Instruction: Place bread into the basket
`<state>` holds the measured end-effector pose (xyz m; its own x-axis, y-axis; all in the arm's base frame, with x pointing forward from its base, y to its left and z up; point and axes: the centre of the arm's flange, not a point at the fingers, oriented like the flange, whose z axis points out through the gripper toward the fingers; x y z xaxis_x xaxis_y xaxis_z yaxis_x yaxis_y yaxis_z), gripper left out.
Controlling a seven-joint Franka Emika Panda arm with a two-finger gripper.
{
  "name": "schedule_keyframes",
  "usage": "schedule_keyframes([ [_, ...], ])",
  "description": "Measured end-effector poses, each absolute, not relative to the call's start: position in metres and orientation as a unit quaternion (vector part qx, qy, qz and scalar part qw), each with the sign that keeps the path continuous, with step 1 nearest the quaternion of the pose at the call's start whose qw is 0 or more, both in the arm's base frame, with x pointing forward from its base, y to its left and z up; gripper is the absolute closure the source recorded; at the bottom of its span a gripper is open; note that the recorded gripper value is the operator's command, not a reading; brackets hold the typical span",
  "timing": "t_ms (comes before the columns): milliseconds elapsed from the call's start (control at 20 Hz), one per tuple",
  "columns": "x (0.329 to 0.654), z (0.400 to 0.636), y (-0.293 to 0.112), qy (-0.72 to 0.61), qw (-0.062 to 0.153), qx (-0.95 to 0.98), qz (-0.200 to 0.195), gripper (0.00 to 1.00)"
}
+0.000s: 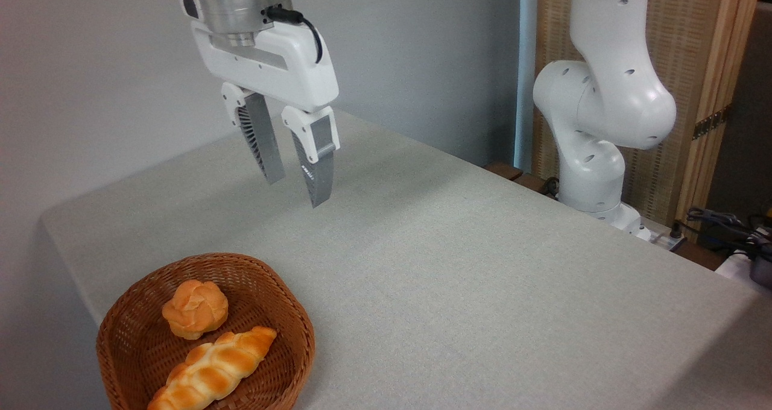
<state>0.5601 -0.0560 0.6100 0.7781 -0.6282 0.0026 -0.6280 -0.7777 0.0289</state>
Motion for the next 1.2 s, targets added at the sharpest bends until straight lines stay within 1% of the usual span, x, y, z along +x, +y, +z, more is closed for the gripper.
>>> schedule_keyframes([
  [250,0.559,0.604,-0.055,-0.331,0.019,0.943,-0.010,0.00],
  [450,0.560,0.604,-0.056,-0.339,0.034,0.940,-0.004,0.00],
  [550,0.561,0.607,-0.050,-0.343,0.044,0.938,0.006,0.00],
  [650,0.560,0.612,-0.044,-0.344,0.048,0.938,0.014,0.00],
  [950,0.557,0.617,-0.042,-0.343,0.046,0.938,0.018,0.00],
  [1200,0.555,0.622,-0.038,-0.346,0.028,0.938,0.017,0.00],
])
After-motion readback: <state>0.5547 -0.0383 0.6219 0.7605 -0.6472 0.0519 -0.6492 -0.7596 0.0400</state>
